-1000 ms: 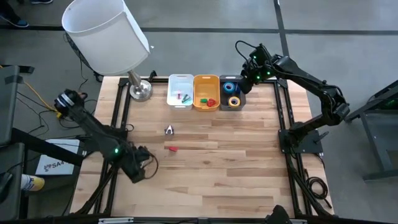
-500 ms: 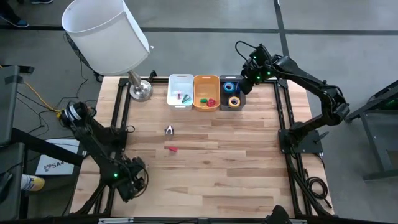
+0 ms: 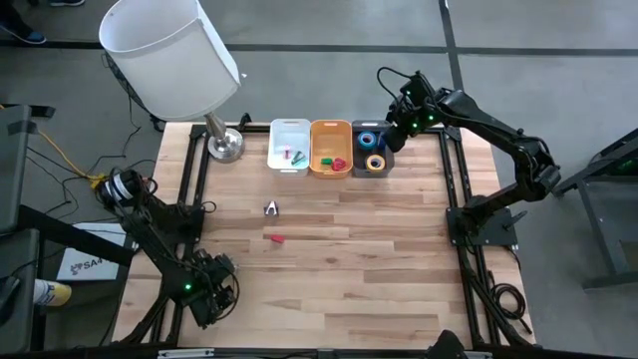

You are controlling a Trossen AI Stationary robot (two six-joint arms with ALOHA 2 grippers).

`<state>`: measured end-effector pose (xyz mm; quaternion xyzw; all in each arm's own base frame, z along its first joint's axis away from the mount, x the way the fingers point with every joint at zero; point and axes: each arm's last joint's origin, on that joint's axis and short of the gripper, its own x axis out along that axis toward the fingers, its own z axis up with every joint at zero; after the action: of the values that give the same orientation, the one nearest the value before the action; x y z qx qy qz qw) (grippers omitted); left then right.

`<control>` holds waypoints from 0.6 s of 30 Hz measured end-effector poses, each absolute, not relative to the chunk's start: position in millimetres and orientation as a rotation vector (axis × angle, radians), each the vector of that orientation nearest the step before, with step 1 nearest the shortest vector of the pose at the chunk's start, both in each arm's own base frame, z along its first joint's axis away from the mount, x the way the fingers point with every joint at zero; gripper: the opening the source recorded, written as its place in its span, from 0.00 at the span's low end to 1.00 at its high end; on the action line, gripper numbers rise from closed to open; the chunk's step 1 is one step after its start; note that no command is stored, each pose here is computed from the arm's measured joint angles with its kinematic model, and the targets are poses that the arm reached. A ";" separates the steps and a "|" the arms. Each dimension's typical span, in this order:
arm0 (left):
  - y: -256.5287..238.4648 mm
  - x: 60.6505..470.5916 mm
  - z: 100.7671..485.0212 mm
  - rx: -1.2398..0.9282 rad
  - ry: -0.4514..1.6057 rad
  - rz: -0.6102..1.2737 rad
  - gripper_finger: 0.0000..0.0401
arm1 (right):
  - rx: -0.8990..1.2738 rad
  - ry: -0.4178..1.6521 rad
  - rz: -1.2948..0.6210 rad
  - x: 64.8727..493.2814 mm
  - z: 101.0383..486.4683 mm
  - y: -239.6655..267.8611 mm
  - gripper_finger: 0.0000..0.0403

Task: Pick and place Stapler, Stapler remover, tape
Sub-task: Put the gray staple remover into the white bin

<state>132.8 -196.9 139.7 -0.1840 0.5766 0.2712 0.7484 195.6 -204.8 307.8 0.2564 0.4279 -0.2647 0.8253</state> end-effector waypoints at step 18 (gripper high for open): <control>-194.0 136.2 141.2 -0.406 1.183 0.606 0.85 | 0.557 0.924 -0.563 194.6 306.9 -203.7 0.41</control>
<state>136.2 -194.0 141.2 -0.1872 0.5451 0.2794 0.7680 194.6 -203.7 306.9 0.2618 0.4339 -0.2646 0.8205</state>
